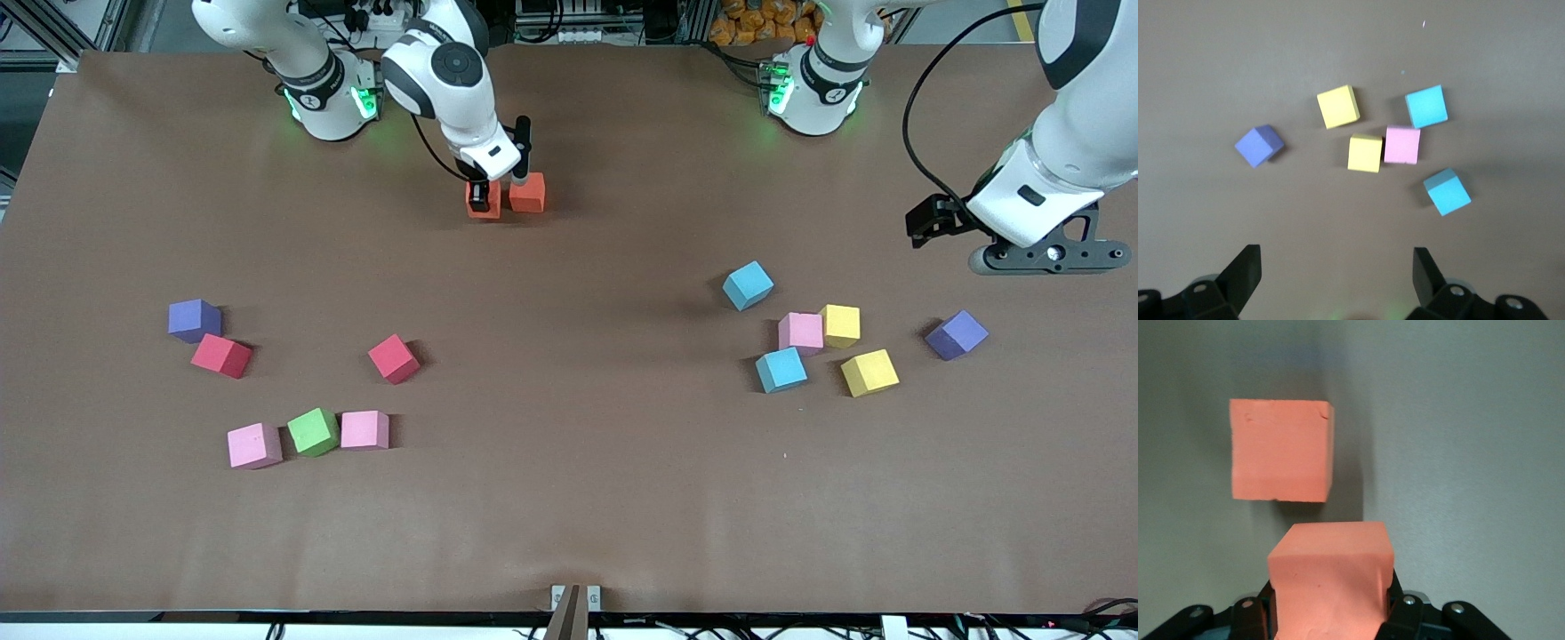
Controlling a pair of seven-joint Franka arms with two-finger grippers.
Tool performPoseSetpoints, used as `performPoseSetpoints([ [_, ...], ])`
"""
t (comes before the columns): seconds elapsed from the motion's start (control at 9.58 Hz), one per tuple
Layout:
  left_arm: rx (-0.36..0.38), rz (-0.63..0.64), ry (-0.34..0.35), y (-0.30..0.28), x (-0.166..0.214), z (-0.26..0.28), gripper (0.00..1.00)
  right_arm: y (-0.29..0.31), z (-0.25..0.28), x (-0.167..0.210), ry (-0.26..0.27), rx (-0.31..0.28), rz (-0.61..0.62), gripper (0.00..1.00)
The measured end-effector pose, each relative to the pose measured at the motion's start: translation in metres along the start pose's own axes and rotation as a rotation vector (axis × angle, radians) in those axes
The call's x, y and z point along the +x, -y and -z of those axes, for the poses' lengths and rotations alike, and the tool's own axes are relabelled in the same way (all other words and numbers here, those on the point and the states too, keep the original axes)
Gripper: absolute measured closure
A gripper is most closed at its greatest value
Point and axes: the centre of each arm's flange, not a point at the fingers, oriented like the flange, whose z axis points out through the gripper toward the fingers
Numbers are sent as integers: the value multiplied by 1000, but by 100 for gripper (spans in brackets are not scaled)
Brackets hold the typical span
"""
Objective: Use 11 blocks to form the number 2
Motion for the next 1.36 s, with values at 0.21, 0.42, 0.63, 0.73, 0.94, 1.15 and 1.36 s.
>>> performPoseSetpoints([
  [0.21, 0, 5, 3, 2, -4, 5, 0, 15, -8, 0, -8, -7, 6, 41],
  [0.42, 2, 7, 11, 4, -9, 8, 0, 22, -13, -1, -21, -17, 0, 41],
  [0.63, 2, 9, 21, 5, -9, 5, 0, 30, -16, 1, -32, -25, 4, 41],
  [0.73, 3, 11, 27, 6, -9, 4, 0, 31, -18, 2, -35, -29, 4, 41],
  [0.94, 3, 12, 37, 7, -9, -1, 0, 31, -22, 2, -37, -36, -1, 41],
  [1.15, 4, 11, 47, 7, -8, -6, 0, 31, -28, 3, -39, -45, 3, 41],
  [1.36, 4, 11, 56, 6, -7, -10, 0, 31, -37, 3, -35, -52, 3, 41],
])
